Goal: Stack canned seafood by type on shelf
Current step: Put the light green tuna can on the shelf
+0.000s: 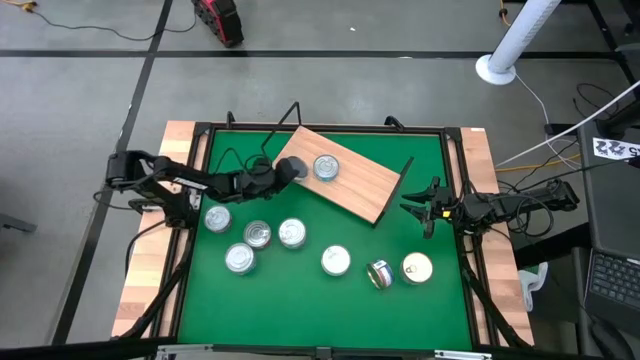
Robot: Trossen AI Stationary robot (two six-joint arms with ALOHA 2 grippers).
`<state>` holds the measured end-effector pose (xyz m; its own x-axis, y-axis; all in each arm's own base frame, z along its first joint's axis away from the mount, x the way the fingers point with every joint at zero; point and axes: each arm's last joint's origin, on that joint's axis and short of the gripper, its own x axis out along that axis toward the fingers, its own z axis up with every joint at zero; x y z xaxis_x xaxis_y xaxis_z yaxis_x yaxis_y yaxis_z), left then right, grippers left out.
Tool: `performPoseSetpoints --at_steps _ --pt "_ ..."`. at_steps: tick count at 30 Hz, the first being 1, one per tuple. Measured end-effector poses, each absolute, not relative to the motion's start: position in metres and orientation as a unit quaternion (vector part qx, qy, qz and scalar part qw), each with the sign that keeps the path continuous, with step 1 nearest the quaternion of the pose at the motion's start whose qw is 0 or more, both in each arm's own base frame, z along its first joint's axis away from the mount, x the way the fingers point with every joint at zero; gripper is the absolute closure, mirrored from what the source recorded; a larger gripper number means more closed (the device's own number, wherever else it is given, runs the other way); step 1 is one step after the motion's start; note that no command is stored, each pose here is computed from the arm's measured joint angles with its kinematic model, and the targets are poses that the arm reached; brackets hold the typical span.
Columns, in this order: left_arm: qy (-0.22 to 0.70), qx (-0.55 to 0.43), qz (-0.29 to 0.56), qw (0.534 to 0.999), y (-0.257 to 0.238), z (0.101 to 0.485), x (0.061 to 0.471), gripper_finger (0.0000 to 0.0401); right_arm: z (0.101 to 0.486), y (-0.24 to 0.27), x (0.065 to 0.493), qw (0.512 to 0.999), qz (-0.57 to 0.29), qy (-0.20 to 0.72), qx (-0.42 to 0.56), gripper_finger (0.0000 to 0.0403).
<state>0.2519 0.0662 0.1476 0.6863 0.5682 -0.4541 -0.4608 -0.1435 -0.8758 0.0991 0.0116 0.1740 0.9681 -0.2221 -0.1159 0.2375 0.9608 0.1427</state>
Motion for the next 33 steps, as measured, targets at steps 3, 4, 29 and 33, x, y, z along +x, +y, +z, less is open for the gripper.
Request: performPoseSetpoints --at_steps 3,4,29,33 --pt "-0.038 -0.644 0.401 0.650 0.067 0.144 0.252 0.0238 0.174 0.012 0.099 0.989 -0.116 0.049 0.078 0.0267" --pt "-0.036 -0.643 0.404 0.649 0.067 0.143 0.252 0.0236 0.174 0.012 0.099 0.989 -0.116 0.050 0.078 0.0267" --pt "-0.065 -0.649 0.430 0.624 0.086 0.141 0.247 0.0232 0.174 0.012 0.099 0.989 -0.116 0.049 0.078 0.0267" --pt "-0.057 -0.638 0.431 0.635 0.086 0.141 0.247 0.0232 0.174 0.012 0.099 0.989 -0.116 0.049 0.078 0.0267"
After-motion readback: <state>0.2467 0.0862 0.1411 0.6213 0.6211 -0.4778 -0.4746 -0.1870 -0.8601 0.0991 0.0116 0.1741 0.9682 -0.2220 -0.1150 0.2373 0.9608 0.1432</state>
